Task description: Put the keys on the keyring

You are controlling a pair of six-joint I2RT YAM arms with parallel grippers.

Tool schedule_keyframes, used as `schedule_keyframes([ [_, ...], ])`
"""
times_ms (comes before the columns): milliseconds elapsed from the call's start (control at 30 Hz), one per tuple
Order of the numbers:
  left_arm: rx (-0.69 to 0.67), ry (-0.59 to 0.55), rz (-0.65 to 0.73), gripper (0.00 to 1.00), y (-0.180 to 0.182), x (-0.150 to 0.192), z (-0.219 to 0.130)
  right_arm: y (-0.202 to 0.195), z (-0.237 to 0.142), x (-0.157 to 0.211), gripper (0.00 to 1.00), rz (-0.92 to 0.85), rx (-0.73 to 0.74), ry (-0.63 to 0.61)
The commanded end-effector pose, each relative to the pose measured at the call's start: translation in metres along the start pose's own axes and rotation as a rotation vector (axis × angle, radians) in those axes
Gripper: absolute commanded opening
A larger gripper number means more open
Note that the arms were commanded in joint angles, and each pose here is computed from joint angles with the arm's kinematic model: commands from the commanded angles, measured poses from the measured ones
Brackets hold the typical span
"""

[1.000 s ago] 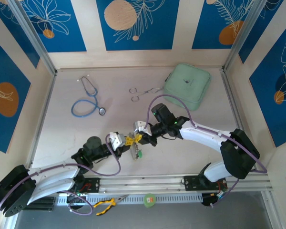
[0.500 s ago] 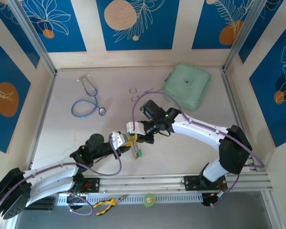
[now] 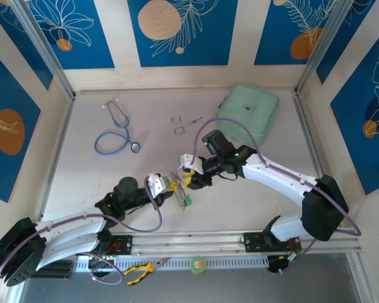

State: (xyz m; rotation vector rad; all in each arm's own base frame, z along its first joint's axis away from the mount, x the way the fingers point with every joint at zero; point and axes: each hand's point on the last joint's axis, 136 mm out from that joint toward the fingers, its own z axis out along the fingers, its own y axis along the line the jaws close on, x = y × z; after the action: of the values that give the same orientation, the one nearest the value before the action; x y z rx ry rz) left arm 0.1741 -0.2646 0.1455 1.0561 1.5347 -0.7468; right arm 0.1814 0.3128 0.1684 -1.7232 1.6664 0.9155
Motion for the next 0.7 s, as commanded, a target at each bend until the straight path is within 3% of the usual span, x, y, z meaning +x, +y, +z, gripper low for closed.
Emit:
schedule_keyframes([
  [0,0.018,-0.11,0.0,0.0,-0.003,-0.022,-0.003,0.008,-0.001,-0.013,0.34,0.021,-0.064,-0.113],
  [433,0.049,-0.144,-0.024,0.0,-0.008,-0.025,-0.003,0.01,0.013,-0.001,0.33,0.013,-0.109,-0.126],
  [600,0.053,-0.148,-0.027,0.0,-0.008,-0.025,-0.002,0.01,0.017,-0.003,0.23,0.011,-0.133,-0.132],
  [667,0.055,-0.152,-0.026,0.0,-0.008,-0.026,-0.002,0.011,0.017,-0.004,0.08,0.012,-0.14,-0.135],
])
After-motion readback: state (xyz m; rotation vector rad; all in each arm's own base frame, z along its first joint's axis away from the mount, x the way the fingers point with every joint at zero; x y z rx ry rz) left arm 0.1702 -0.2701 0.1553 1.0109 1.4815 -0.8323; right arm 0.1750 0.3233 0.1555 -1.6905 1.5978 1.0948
